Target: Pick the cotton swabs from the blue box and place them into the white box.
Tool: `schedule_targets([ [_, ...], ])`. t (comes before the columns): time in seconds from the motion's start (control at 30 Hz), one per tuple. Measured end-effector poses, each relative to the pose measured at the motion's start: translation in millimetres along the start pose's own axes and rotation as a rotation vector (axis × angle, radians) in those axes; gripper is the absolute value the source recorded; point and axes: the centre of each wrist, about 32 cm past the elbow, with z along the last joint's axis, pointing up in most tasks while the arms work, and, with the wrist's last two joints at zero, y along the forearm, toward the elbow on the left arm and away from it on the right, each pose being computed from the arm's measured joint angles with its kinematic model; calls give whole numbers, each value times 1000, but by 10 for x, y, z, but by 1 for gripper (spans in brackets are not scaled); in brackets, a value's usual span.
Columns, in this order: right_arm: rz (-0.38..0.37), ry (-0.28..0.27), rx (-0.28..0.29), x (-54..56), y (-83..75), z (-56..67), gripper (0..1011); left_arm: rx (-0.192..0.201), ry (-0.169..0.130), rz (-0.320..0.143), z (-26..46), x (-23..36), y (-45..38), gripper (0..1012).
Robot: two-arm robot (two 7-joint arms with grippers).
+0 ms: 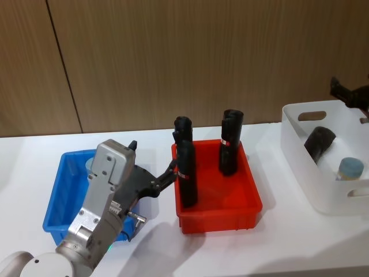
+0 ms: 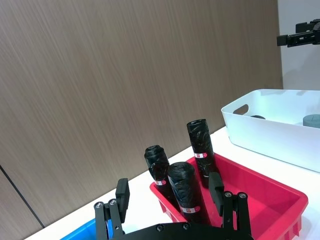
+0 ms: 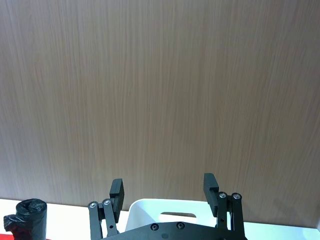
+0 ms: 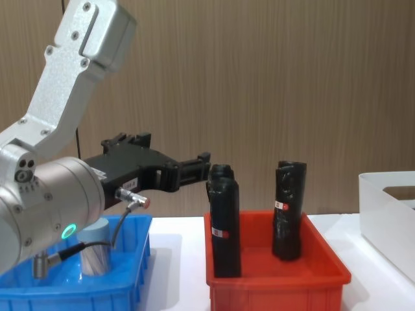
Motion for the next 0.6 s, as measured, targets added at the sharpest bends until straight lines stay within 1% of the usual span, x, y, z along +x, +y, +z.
schedule_targets([
  [0.1,2,-1,-1,-13,-14,-9,1002,0,0,0,0,0,0,1004],
  [0.23,9,-3,-2,-60,-56,-36,1002,0,0,0,0,0,0,1004],
  [0.4,24,-5,-5,-147,-138,-85,1002,0,0,0,0,0,0,1004],
  [0.47,36,-6,-9,-218,-206,-124,1002,0,0,0,0,0,0,1004],
  [0.6,52,-7,-12,-308,-294,-169,1002,0,0,0,0,0,0,1004],
])
